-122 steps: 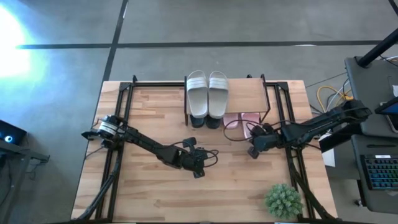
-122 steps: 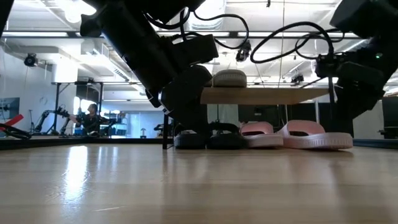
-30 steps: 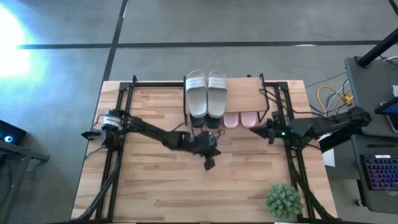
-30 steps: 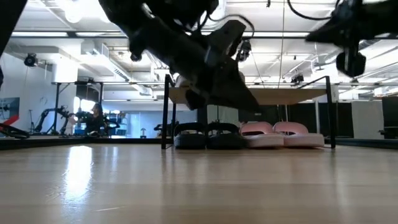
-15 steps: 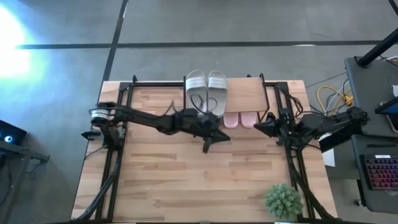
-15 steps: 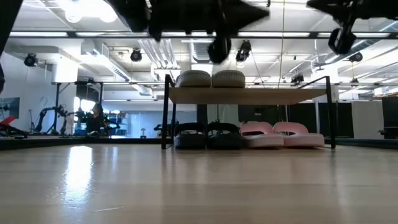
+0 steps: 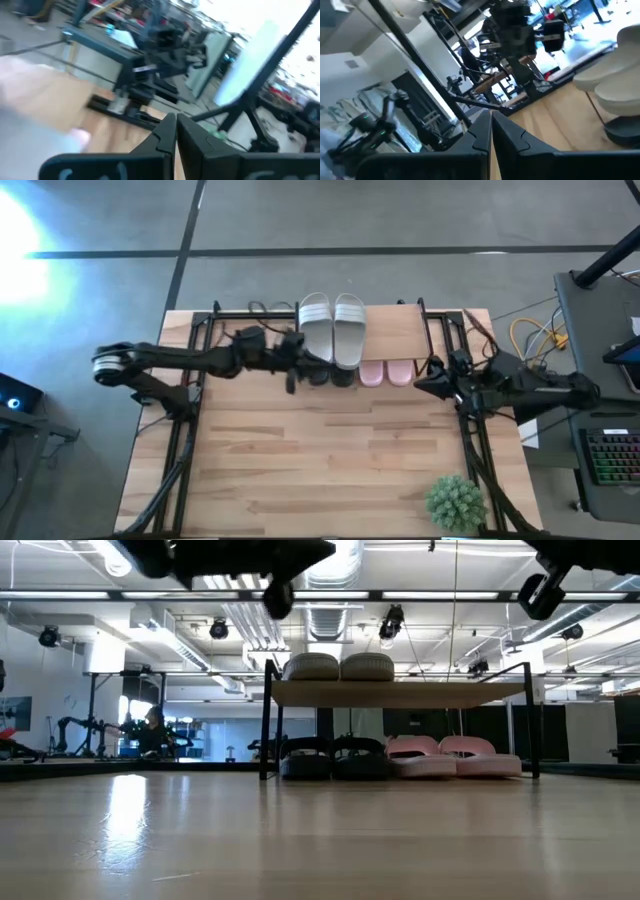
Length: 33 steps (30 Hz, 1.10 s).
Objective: Pick and place slides into the shelf
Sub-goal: Return to Home Position
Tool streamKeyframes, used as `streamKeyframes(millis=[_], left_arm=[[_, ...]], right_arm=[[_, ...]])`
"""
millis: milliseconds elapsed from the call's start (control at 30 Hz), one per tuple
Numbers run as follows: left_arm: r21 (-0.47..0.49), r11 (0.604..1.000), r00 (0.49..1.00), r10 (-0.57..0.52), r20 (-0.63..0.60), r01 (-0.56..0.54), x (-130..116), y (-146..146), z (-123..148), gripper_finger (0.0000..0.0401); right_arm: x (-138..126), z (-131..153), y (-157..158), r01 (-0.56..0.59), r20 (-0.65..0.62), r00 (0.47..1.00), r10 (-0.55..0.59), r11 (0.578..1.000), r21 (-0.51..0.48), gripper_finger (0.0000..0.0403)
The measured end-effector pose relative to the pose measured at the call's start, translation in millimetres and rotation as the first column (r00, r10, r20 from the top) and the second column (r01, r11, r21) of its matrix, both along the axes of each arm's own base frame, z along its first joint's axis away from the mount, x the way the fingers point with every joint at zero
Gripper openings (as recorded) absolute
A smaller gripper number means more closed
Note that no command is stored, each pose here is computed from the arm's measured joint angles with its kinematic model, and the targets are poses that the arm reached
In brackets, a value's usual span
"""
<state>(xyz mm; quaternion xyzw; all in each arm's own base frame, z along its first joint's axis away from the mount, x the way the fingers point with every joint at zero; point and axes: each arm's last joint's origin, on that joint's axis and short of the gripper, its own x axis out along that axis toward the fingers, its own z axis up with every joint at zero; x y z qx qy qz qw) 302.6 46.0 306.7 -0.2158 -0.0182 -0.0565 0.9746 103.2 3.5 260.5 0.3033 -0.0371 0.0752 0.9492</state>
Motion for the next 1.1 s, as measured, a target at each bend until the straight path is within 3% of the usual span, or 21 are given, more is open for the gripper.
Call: streamKeyframes(millis=[300, 400, 500, 667, 867, 1100], left_arm=[[-0.063, 0.996, 0.998, 0.066, 0.022, -0.064, -80, 2, -23, 0.0000], [-0.062, 0.996, 0.997, 0.069, 0.031, -0.067, -99, -3, -34, 0.0000], [-0.069, 0.988, 0.990, 0.138, 0.023, -0.137, -116, -5, -49, 0.0000], [-0.086, 0.973, 0.976, 0.218, 0.009, -0.217, -137, -8, -74, 0.0000], [-0.185, 0.958, 0.976, 0.213, -0.052, -0.219, -154, -12, -108, 0.0000], [-0.235, 0.944, 0.970, 0.209, -0.120, -0.232, -168, -16, -142, 0.0000]], right_arm=[[-26, -6, -8, 0.066, -0.015, 0.998, -0.066, 0.998, -0.024, 0.0008], [-33, -10, -7, 0.072, -0.030, 0.997, -0.074, 0.995, -0.070, 0.0008], [-39, -18, -8, 0.134, -0.078, 0.987, -0.140, 0.988, -0.076, 0.0008], [-36, -22, -10, 0.161, -0.116, 0.979, -0.169, 0.984, -0.075, 0.0008], [-34, -31, -10, 0.162, -0.135, 0.976, -0.171, 0.984, -0.073, 0.0008], [-21, -66, -12, 0.169, -0.235, 0.958, -0.166, 0.986, -0.005, 0.0008]])
